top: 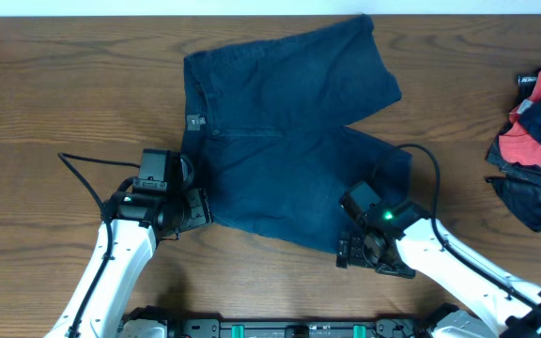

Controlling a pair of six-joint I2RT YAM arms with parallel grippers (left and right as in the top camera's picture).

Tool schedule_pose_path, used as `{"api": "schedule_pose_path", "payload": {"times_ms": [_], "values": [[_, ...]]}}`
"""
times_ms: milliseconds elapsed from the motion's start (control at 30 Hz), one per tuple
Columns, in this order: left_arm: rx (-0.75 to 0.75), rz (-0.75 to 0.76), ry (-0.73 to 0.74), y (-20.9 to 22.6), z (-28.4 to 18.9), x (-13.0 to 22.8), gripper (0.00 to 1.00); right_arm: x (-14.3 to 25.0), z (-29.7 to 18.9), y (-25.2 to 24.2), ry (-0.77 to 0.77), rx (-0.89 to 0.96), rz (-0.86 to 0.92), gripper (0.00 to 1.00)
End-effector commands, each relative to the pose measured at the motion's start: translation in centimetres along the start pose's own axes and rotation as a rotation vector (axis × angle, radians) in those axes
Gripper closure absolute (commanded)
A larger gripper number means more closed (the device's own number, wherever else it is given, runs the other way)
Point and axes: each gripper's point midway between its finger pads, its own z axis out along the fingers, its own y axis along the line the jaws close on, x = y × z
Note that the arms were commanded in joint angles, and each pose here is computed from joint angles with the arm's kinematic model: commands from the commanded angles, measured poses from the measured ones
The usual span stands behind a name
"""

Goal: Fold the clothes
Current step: 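Move both grippers down to the bottom leg hems of the shorts, then grasp the left and right leg hems with the left and right grippers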

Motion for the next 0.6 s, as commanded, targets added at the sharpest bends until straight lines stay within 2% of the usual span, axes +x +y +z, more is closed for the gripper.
{"api": "schedule_pose_path", "payload": {"times_ms": [0,167,300,433,567], "values": [[0.011,0.031,0.002,-0.2,0.1,0.1,0.3,0.4,0.0,0.5,0.014,-0.026,0.018,0.01],[0.01,0.038,0.005,-0.2,0.2,0.1,0.29,2.1,0.6,0.2,0.087,-0.031,0.104,0.01],[0.01,0.038,0.005,-0.2,0.2,0.1,0.29,3.3,1.0,-2.0,0.125,0.056,0.239,0.01],[0.01,0.037,0.004,-0.2,0.2,0.1,0.29,2.7,0.9,-3.2,0.095,0.106,0.38,0.01],[0.014,0.035,-0.008,-0.3,0.2,-0.2,0.28,1.1,1.0,-2.9,0.042,0.073,0.435,0.01]]}}
